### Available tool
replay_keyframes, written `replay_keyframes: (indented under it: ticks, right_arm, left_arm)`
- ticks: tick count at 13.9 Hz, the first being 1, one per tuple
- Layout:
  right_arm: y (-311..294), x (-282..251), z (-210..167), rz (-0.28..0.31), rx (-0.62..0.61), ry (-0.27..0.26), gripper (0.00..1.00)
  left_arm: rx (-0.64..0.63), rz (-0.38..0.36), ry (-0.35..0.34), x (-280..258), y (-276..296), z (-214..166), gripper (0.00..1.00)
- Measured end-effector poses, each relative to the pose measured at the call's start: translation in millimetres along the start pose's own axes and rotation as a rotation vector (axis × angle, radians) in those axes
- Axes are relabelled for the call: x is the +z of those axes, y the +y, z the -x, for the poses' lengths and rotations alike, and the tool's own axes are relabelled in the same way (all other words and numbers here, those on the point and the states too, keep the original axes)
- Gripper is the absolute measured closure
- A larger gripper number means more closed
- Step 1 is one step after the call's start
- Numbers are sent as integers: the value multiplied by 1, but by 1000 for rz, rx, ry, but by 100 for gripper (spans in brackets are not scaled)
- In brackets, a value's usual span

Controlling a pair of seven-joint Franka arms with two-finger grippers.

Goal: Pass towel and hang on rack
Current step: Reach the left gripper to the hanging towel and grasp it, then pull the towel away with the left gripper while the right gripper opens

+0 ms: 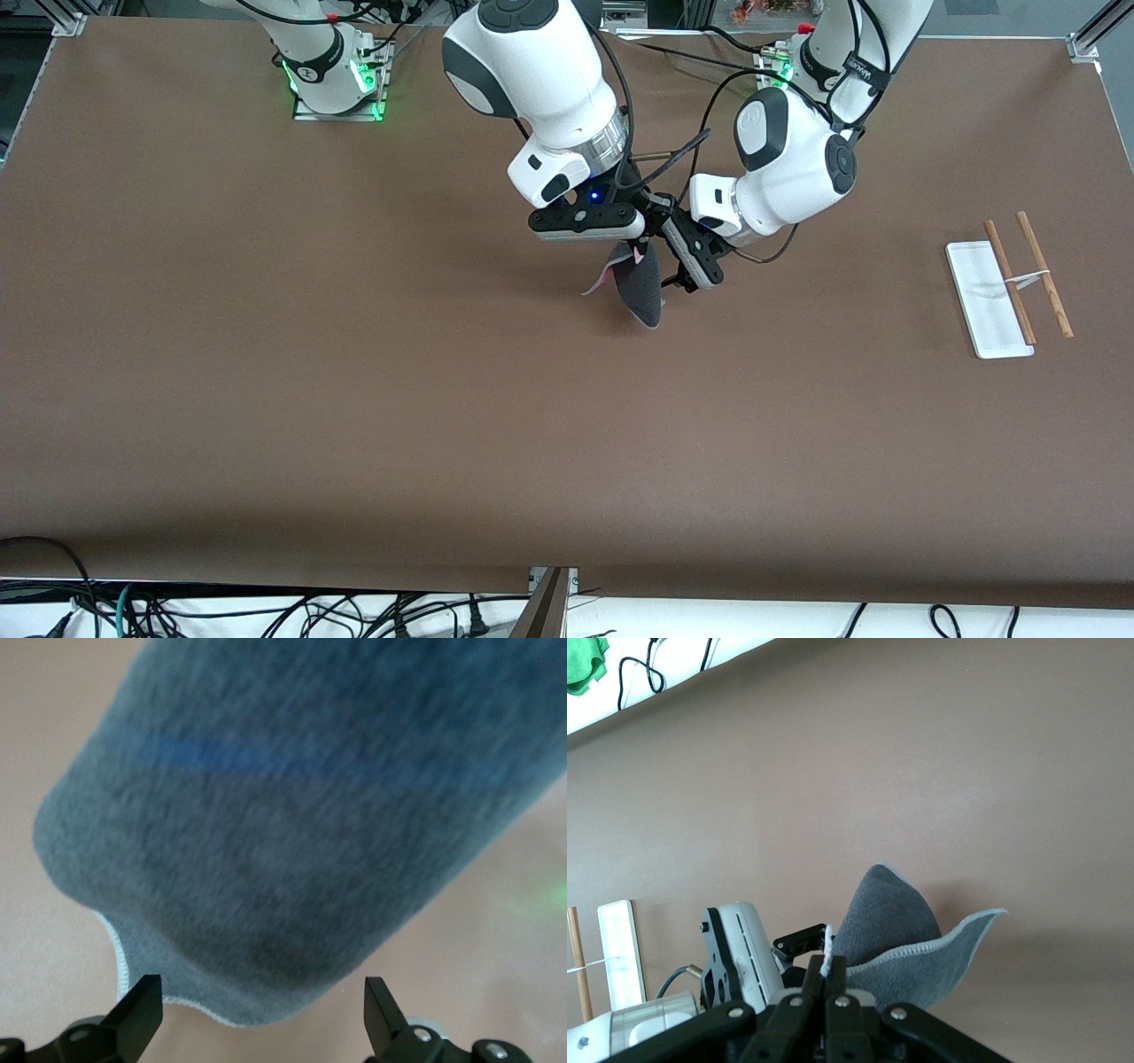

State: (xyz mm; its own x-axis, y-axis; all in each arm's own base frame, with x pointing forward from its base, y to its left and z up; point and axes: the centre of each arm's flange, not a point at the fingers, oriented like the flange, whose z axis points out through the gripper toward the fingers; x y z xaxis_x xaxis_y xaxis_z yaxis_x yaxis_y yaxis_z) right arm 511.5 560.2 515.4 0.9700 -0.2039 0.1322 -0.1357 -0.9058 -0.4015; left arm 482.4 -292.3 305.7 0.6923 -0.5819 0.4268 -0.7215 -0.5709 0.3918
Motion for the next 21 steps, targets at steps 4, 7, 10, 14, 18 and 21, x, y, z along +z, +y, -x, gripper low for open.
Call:
replay_keyframes:
  ticks: [4, 7, 10, 14, 18, 21]
  right_arm:
    - [0, 1, 0, 1, 0, -1, 98]
    - [0, 2, 0, 2, 0, -2, 98]
    - [0, 2, 0, 2, 0, -2, 98]
    - [0, 2, 0, 2, 0, -2, 98]
    - [0, 2, 0, 2, 0, -2, 98]
    - [1, 2, 0, 3, -2, 0, 83]
  left_arm:
    - [5, 7, 20, 1, -1, -13, 10]
    - [3, 11, 26, 4, -4, -17, 46]
    - [4, 7, 32, 2, -7, -18, 76]
    - [-15, -17, 60, -14, -22, -21, 97]
    - [-65, -12, 74, -48, -55, -15, 97]
    - [-106, 21, 67, -75, -78, -4, 97]
